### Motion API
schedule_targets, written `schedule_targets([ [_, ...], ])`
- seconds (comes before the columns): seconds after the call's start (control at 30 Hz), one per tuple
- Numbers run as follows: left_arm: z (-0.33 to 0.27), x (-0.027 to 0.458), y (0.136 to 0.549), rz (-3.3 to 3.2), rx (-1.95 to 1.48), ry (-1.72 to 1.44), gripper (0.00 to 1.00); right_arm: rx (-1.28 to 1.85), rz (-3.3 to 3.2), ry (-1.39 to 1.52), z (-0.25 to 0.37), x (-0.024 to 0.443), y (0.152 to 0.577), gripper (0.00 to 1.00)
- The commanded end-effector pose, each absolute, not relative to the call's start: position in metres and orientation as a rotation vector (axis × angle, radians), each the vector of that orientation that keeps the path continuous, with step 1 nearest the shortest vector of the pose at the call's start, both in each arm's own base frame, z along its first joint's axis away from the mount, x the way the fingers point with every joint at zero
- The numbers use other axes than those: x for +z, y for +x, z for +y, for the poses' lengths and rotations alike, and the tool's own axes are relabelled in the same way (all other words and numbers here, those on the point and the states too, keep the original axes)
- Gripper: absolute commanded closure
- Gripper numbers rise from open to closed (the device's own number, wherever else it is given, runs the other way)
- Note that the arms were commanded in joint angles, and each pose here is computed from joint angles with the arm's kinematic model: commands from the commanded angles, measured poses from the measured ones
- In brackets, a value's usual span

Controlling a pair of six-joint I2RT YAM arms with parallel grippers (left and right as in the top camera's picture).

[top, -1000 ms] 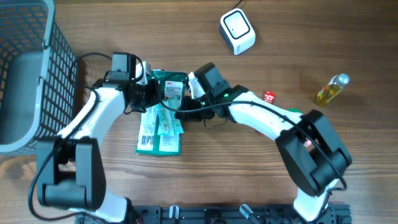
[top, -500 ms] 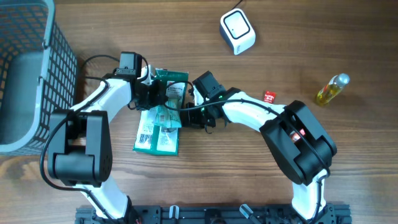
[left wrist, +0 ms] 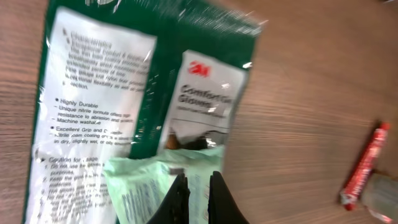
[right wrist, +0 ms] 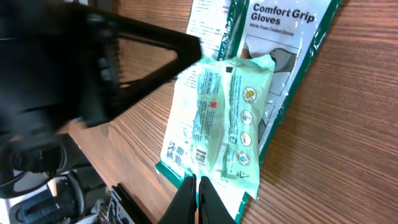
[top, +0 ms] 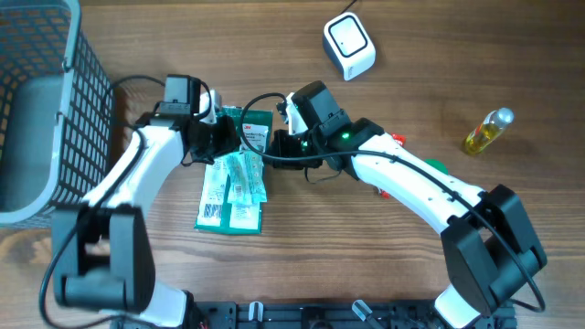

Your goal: Scan the item barcode

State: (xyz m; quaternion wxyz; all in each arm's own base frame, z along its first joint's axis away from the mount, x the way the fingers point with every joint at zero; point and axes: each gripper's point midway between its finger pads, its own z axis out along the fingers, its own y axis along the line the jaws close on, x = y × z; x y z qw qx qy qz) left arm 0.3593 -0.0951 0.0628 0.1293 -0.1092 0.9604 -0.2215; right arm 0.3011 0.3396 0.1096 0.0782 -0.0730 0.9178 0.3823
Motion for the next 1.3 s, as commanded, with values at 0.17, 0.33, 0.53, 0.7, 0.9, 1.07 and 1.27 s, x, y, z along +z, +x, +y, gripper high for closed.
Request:
schedule_targets([
  [0.17,-0.091,0.045,0.360,2.820,-0.594,-0.302,0.96,1.140,2.746,-0.217,0.359,0.086,0.281,0.96],
  [0.33,-0.080,0.037,0.362,2.831,-0.499,-0.321,0.96,1.079,2.795,-0.221,0.387,0.044,0.258,0.96],
  [0.53,-0.073,0.035,0.361,2.839,-0.443,-0.334,0.96,1.035,2.887,-0.229,0.394,0.014,0.235,0.96],
  [0.7,-0.073,0.035,0.362,2.836,-0.444,-0.333,0.96,0.751,2.904,-0.132,0.364,-0.006,0.248,0.96],
  [0.9,-0.074,0.035,0.362,2.836,-0.450,-0.332,0.96,0.606,2.940,-0.145,0.335,-0.016,0.255,0.96],
  [1.07,-0.091,0.043,0.367,2.800,-0.594,-0.295,0.96,0.879,2.936,-0.214,0.334,0.023,0.270,0.95],
  [1.27,-0.096,0.044,0.368,2.795,-0.635,-0.285,0.96,1.139,2.837,-0.298,0.335,0.064,0.282,0.96],
])
